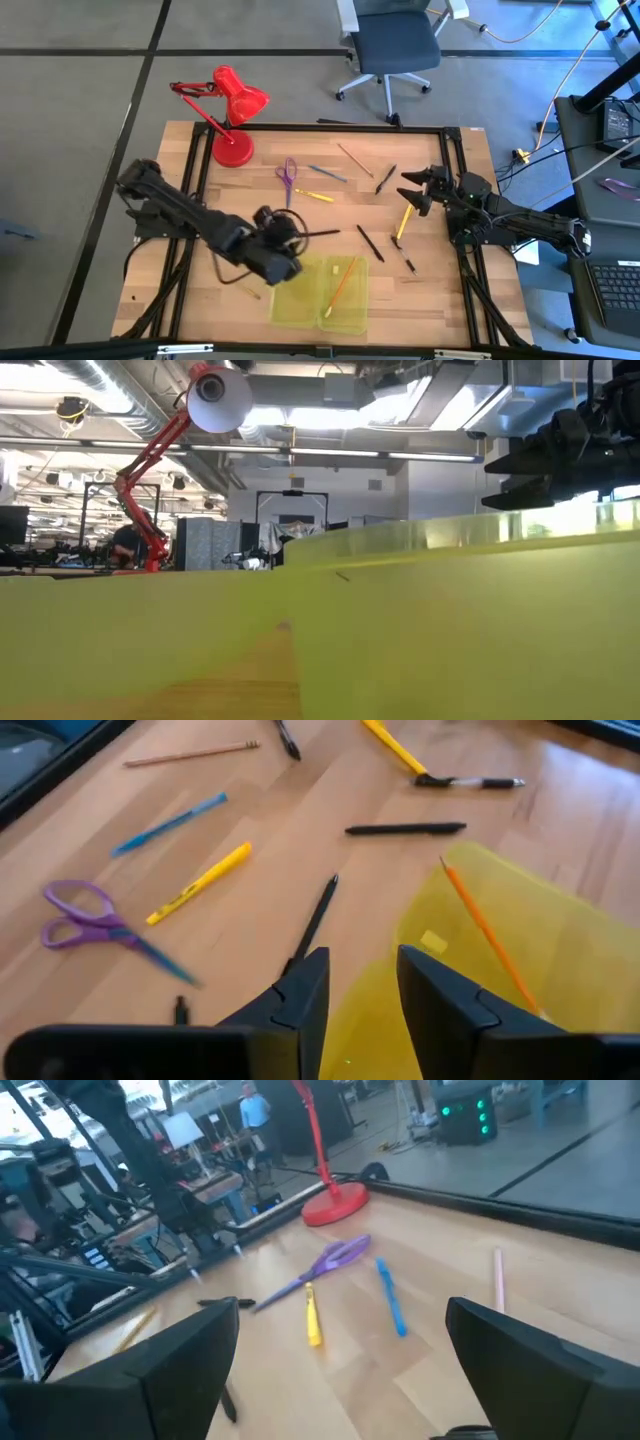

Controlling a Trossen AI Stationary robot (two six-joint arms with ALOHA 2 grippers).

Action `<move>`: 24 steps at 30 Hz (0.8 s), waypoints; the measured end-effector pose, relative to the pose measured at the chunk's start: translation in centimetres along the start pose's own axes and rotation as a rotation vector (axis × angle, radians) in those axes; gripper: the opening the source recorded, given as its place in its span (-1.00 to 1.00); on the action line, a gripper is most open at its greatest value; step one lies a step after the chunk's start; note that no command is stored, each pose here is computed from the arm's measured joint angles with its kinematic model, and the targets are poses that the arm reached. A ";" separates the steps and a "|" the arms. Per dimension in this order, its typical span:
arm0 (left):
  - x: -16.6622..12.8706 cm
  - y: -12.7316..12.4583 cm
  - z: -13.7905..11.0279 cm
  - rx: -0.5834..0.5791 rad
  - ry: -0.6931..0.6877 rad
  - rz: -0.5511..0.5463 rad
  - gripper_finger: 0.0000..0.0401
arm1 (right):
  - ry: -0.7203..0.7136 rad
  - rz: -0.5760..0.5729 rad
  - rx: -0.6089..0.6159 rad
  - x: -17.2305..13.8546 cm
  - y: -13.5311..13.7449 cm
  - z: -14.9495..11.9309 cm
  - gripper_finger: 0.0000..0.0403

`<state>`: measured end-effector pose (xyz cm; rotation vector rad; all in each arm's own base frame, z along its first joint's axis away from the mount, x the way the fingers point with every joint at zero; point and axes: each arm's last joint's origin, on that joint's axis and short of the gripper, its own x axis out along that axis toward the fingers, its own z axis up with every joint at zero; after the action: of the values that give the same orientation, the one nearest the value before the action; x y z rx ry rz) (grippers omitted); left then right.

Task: Pick & place school supplies into a supply box
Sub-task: Put the yellow pen into the yellow supply box

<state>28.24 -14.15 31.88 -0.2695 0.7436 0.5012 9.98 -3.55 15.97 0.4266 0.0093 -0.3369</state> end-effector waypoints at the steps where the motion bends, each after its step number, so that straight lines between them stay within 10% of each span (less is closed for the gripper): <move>1: -0.4 0.5 -0.4 0.007 -0.003 -0.009 -0.46 | -0.002 0.000 -0.001 0.0 0.0 0.0 0.79; 24: 6.1 10.4 -14.8 0.005 -0.523 -0.441 -0.66 | -0.141 0.054 0.045 -0.1 0.6 1.3 0.79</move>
<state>18.06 -9.29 16.53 -0.2731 0.1632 0.1347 9.97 -3.58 17.43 0.4465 -0.1474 -0.3138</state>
